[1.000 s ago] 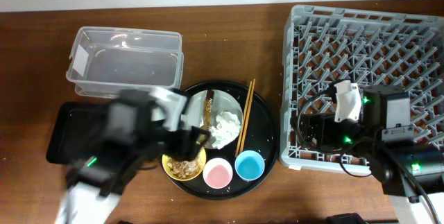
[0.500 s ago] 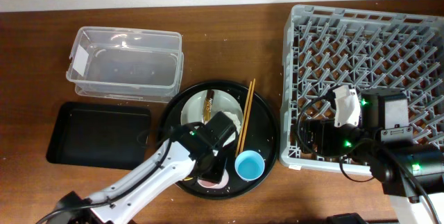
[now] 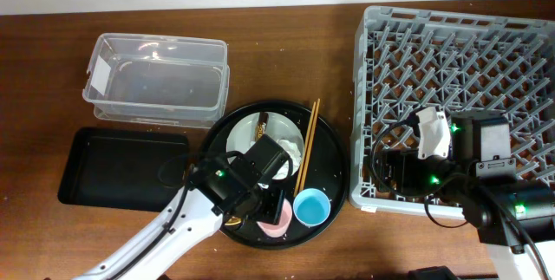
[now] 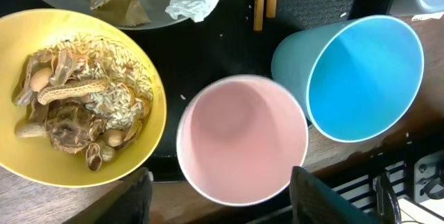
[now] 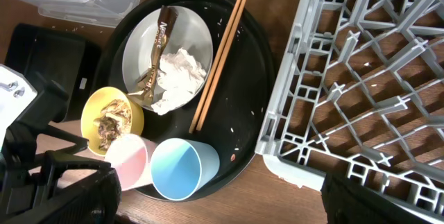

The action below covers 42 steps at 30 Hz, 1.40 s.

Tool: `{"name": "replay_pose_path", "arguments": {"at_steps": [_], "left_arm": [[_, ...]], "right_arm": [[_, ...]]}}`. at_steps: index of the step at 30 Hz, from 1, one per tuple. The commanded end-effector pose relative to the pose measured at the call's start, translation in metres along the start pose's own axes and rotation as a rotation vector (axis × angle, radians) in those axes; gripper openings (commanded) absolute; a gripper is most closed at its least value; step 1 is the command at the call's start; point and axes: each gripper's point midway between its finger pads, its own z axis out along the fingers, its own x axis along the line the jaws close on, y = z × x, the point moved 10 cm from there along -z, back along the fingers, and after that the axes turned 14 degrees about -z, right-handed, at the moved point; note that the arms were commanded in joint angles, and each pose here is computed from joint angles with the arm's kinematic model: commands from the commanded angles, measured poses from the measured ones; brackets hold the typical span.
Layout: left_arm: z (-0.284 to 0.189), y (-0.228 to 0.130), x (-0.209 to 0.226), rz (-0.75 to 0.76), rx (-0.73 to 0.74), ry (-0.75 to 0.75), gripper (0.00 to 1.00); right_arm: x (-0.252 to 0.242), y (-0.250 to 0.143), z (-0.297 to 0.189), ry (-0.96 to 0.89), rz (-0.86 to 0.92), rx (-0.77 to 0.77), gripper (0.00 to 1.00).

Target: Sort waste into correct bins and load items into the dishwasher rack

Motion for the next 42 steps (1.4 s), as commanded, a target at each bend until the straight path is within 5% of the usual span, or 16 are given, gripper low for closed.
{"name": "replay_pose_path", "arguments": {"at_steps": [1, 5, 12, 15, 20, 23, 26, 30, 37, 42], "left_arm": [[0.004, 0.000, 0.000, -0.006, 0.007, 0.020, 0.64], [0.040, -0.002, 0.010, -0.018, 0.027, 0.126, 0.56], [0.052, -0.005, 0.012, -0.020, 0.063, 0.127, 0.00], [0.032, 0.001, 0.005, -0.029, 0.051, 0.083, 0.00], [-0.077, 0.044, 0.024, -0.056, -0.184, -0.084, 0.00], [-0.101, 0.077, 0.034, -0.041, -0.218, -0.478, 0.00], [-0.110, 0.105, 0.041, 0.055, -0.116, -0.976, 0.00], [-0.105, 0.118, 0.037, 0.122, 0.024, -1.277, 0.00], [-0.108, 0.115, 0.032, 0.156, 0.065, -1.340, 0.00], [-0.106, 0.114, 0.029, 0.159, 0.067, -1.328, 0.00]], "right_arm": [[0.002, 0.004, -0.006, 0.006, -0.002, -0.021, 0.94], [0.002, 0.001, -0.006, 0.007, 0.005, 0.000, 0.94], [0.002, 0.001, -0.006, 0.007, 0.005, -0.001, 0.91], [0.002, 0.001, -0.006, 0.006, 0.004, -0.004, 0.91], [0.003, 0.006, -0.006, 0.017, -0.009, -0.039, 0.89], [0.016, 0.022, -0.009, 0.207, -0.092, -0.159, 0.83], [0.041, 0.039, -0.019, 0.557, -0.302, -0.310, 0.90], [0.052, 0.057, -0.003, 0.635, -0.412, -0.343, 0.95], [0.067, 0.080, 0.011, 0.845, -0.565, -0.437, 0.93], [0.073, 0.081, 0.011, 0.927, -0.601, -0.448, 0.55]]}}
